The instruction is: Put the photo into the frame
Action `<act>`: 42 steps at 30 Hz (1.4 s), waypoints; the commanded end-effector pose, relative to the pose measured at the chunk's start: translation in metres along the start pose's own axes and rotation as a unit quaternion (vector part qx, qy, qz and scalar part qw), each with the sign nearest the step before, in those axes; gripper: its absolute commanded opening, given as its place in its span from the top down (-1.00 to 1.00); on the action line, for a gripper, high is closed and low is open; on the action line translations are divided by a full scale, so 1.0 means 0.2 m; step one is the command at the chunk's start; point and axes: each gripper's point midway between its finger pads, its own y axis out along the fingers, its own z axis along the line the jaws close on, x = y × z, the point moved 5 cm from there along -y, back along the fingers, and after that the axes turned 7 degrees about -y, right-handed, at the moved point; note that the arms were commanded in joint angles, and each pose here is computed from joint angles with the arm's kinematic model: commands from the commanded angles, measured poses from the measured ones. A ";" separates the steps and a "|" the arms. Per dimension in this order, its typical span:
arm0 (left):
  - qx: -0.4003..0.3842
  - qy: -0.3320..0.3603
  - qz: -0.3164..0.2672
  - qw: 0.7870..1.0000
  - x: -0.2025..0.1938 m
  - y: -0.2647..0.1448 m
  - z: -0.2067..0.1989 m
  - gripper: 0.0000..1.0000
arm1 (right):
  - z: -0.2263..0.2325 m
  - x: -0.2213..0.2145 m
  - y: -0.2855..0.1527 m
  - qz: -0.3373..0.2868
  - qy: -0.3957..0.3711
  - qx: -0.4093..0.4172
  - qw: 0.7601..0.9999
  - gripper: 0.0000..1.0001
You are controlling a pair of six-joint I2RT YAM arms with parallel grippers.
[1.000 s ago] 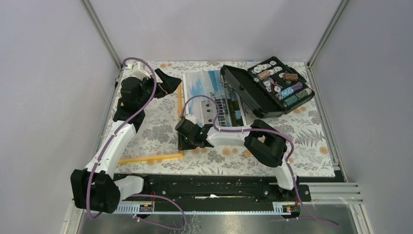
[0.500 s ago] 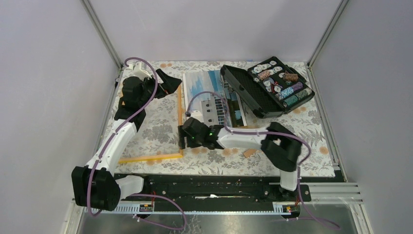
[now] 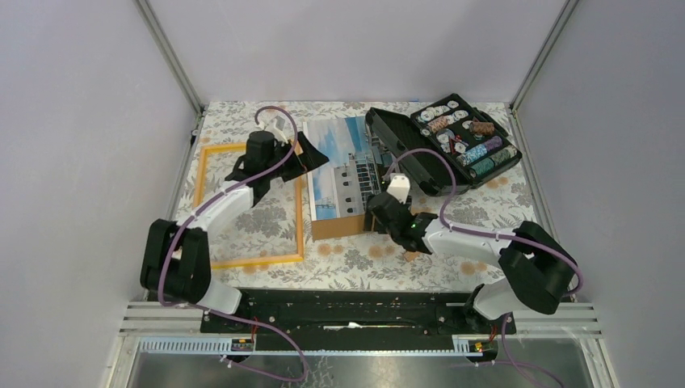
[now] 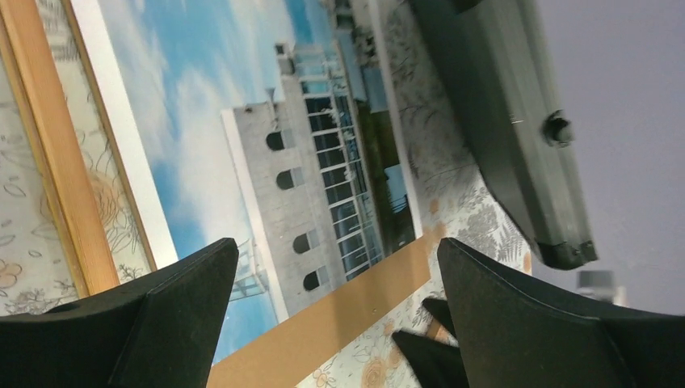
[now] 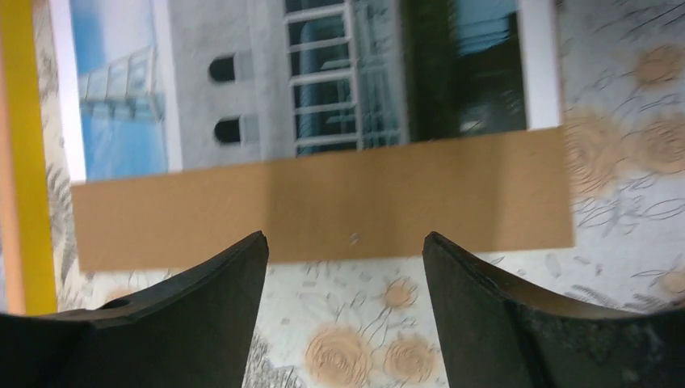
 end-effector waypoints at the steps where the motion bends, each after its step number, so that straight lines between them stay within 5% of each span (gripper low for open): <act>1: 0.020 -0.022 0.001 1.000 -0.02 0.06 0.04 -0.97 | -0.02 0.23 0.06 -0.088 0.026 -0.028 0.995 -0.49; 6: 0.070 -0.070 0.036 0.994 -0.15 0.13 0.17 -0.97 | 0.01 0.28 0.19 -0.107 0.020 -0.060 0.992 -0.29; 16: 0.176 -0.107 0.016 0.978 -0.26 0.13 0.31 -0.97 | 0.00 0.12 0.38 -0.116 0.032 -0.031 0.992 0.06; 23: 0.117 -0.100 0.038 0.987 -0.31 0.09 0.28 -0.97 | 0.00 0.03 0.45 -0.071 0.060 -0.017 0.996 0.08; 42: 0.123 -0.063 0.085 0.987 -0.50 0.10 0.39 -0.97 | -0.03 -0.01 0.44 -0.053 0.074 -0.010 0.996 0.07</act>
